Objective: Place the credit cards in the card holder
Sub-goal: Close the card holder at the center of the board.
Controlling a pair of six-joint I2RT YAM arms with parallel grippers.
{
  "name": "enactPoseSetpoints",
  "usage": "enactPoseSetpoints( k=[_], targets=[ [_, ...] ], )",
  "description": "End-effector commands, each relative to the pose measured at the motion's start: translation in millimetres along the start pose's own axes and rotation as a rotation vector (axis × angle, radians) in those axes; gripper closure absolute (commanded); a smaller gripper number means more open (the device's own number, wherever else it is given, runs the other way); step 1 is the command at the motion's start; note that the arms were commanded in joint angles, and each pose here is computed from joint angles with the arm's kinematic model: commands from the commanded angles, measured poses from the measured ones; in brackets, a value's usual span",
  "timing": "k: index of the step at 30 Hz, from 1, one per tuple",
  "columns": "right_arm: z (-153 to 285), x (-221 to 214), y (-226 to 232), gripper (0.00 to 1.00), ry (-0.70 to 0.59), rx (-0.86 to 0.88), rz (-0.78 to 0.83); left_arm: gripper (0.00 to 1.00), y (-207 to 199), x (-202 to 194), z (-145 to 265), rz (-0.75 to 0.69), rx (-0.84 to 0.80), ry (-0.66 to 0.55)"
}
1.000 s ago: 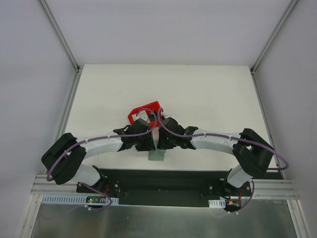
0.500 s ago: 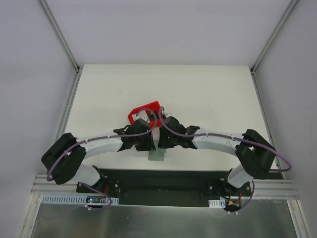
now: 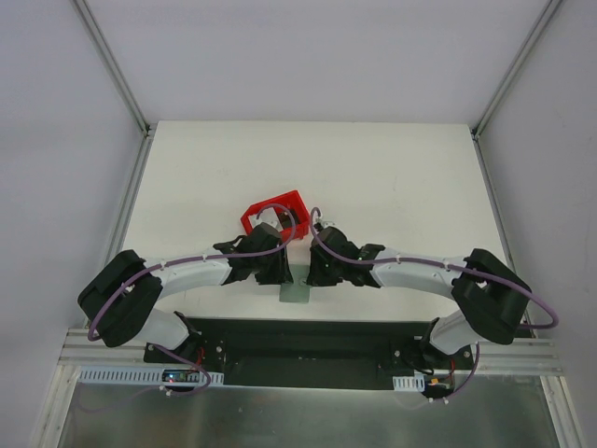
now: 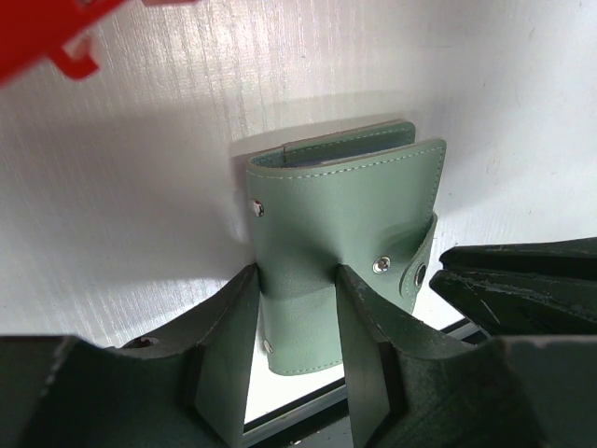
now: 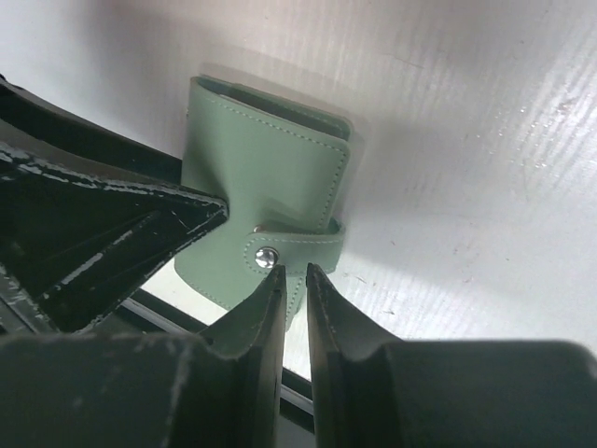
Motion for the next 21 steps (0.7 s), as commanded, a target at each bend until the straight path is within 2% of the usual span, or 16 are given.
enactPoseSetpoints(
  k=[1,21],
  targets=[
    [-0.8,12.0,18.5,0.83,-0.029,0.052,-0.015,0.63,-2.2,-3.9,-0.1,-0.011,0.003,0.029],
    [-8.4,12.5,28.2,0.83,0.004,0.069,0.004,0.63,-2.2,-4.0,0.3,-0.013,0.001,0.028]
  ],
)
Point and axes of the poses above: each gripper's point midway between its finger pads, its own z axis back along the fingers, its own y axis along the line the jaws close on, x = y × z, the point moved 1 cm from there along z, back along the fingers, and after that the axes turned 2 degrees about z, right-handed, at the moved point
